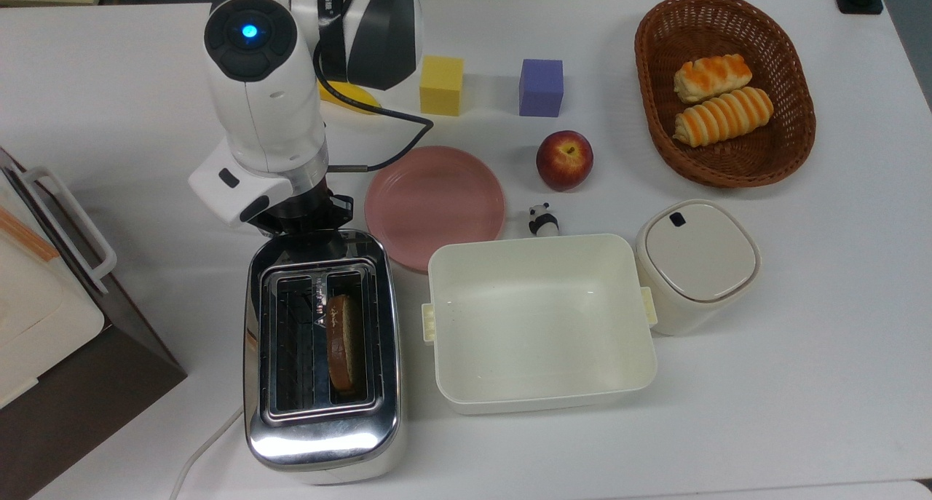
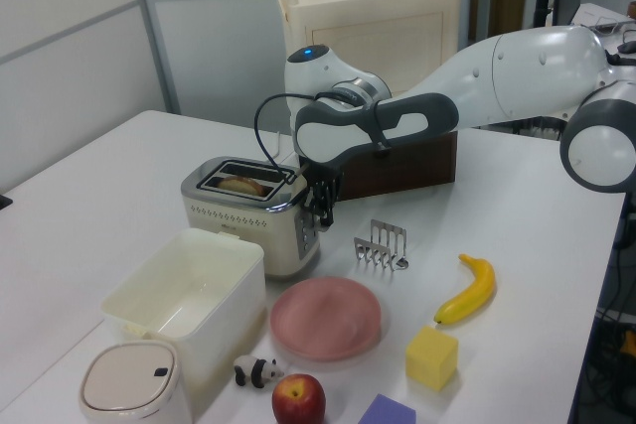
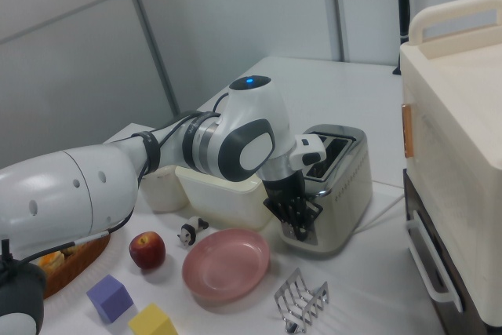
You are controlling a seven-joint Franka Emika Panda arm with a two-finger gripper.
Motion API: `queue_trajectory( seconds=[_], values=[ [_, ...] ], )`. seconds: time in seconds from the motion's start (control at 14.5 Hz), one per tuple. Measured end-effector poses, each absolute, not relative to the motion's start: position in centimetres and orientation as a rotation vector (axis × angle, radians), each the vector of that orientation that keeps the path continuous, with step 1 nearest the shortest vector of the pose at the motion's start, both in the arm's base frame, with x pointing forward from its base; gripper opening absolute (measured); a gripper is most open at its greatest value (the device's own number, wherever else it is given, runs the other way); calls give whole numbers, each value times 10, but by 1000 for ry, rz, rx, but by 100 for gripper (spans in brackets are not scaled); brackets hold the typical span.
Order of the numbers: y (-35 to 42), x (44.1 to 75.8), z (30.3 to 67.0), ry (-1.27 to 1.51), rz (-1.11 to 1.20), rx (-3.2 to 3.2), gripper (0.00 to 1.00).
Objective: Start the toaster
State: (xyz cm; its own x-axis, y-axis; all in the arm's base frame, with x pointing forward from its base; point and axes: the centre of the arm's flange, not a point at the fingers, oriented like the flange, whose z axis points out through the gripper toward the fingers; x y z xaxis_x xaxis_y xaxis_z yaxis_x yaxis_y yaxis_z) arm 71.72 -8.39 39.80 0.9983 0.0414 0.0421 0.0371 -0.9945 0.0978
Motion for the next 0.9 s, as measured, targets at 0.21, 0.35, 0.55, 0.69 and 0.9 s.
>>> queue_trajectory(
  seconds=[0.21, 0.35, 0.55, 0.69, 0.9],
  values=[
    [-83, 716, 388, 72, 73, 3036, 1],
    [-83, 716, 386, 75, 74, 3034, 1],
    [-82, 716, 386, 83, 74, 3027, 1],
    [-81, 716, 385, 85, 73, 3026, 1],
    [-81, 716, 385, 85, 73, 3025, 1]
  ],
)
